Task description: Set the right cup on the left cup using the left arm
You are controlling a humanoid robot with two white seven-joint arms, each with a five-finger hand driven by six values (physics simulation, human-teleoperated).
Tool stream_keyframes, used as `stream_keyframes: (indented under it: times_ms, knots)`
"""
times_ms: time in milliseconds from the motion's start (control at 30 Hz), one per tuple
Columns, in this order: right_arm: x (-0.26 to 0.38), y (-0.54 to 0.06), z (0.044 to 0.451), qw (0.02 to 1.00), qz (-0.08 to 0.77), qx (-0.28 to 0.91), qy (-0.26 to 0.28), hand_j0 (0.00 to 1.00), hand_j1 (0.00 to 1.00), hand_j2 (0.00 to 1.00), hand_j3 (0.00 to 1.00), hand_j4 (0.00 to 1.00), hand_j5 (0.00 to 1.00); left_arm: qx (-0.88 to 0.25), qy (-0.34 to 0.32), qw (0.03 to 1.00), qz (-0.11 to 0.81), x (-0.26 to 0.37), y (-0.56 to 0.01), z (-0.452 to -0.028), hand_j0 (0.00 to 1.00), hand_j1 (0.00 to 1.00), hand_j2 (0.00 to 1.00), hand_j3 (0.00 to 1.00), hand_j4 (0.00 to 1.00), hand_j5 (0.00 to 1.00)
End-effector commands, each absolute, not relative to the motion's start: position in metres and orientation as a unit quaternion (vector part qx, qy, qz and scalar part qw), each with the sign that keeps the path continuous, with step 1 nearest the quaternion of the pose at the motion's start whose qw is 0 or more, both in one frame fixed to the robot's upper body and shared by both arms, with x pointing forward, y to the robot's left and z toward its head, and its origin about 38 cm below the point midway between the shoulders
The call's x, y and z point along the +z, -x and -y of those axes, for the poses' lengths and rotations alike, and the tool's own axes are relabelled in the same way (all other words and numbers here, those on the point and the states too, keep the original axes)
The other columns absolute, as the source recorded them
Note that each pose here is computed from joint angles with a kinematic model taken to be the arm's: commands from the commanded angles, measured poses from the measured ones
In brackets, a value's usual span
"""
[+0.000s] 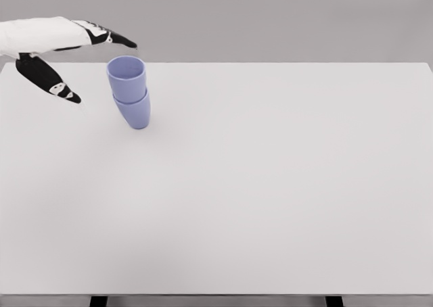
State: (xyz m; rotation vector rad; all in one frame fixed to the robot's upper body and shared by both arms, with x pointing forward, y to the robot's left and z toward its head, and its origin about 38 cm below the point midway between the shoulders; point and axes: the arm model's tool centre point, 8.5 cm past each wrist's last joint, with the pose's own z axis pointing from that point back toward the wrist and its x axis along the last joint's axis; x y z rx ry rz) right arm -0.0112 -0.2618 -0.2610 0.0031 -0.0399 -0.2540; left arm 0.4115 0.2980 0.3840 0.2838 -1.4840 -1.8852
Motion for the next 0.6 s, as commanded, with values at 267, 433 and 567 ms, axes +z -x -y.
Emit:
stream_keyframes:
  times_ms: [267, 433, 567]
  knots:
    - [-0.261, 0.011, 0.262, 0.992, 0.020, -0.126, -0.002, 1.00, 1.00, 1.00, 1.00, 1.00, 1.00, -0.734, -0.029, 0.231, 0.637, 0.396, -0.368, -0.310, 1.00, 1.00, 1.00, 1.00, 1.00, 1.00]
    - [-0.261, 0.011, 0.262, 0.992, 0.020, -0.126, -0.002, 1.00, 1.00, 1.00, 1.00, 1.00, 1.00, -0.734, 0.005, 0.265, 0.625, 0.360, -0.366, -0.313, 1.00, 1.00, 1.00, 1.00, 1.00, 1.00]
    - [-0.261, 0.011, 0.262, 0.992, 0.020, -0.126, -0.002, 1.00, 1.00, 1.00, 1.00, 1.00, 1.00, -0.735, 0.019, 0.279, 0.618, 0.344, -0.364, -0.315, 1.00, 1.00, 1.00, 1.00, 1.00, 1.00]
